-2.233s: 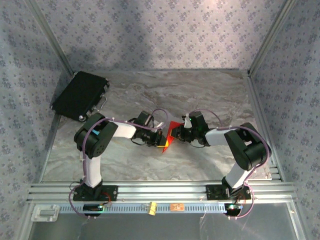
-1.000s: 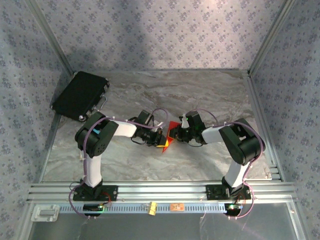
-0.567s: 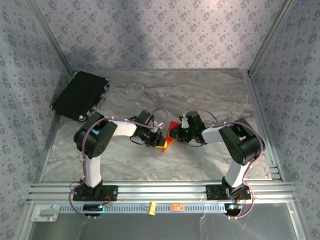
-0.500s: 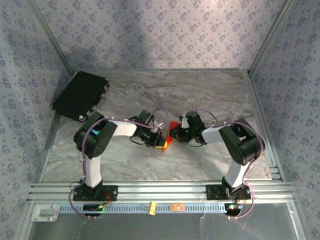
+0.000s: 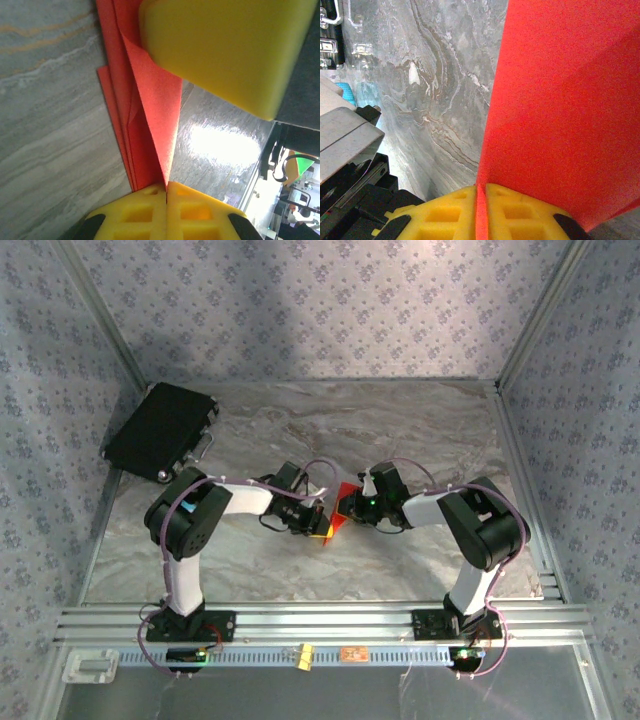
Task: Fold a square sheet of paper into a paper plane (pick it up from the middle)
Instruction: Fold the wing for the fifth time at the center of the table.
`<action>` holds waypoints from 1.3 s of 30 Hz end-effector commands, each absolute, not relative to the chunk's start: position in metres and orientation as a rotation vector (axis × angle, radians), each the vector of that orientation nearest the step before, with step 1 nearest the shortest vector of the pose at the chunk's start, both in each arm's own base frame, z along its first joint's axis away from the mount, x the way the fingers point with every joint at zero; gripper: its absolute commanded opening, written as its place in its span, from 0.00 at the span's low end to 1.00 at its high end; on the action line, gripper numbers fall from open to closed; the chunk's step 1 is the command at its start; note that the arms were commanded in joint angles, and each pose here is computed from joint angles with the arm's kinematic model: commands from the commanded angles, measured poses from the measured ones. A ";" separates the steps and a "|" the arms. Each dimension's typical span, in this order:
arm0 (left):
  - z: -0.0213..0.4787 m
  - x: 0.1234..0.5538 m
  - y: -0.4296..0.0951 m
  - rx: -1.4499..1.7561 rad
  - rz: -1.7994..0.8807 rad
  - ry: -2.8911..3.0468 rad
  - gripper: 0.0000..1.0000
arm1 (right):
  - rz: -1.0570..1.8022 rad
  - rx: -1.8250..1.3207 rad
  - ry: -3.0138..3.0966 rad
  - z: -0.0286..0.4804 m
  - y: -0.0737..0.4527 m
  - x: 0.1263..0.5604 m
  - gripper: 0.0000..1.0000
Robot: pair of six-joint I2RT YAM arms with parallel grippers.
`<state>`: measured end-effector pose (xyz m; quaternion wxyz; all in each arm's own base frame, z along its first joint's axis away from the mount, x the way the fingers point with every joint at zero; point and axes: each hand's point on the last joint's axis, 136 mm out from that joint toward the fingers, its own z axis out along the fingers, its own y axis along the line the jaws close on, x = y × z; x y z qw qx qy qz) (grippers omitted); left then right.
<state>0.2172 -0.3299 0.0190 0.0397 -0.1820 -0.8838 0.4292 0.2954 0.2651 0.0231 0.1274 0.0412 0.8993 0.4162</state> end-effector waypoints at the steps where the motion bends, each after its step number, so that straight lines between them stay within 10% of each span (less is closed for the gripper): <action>1: -0.004 0.184 -0.302 -0.467 1.117 -2.677 0.07 | 0.968 0.261 2.797 -0.027 0.236 0.276 0.14; 22: -0.006 0.172 -0.287 -0.448 1.046 -2.708 0.00 | 0.964 0.282 2.790 -0.026 0.235 0.274 0.14; 29: -0.008 0.176 -0.281 -0.450 0.995 -2.754 0.13 | 0.970 0.275 2.787 -0.024 0.236 0.274 0.14; 39: -0.010 0.174 -0.279 -0.444 0.983 -2.757 0.00 | 0.970 0.276 2.783 -0.022 0.236 0.275 0.14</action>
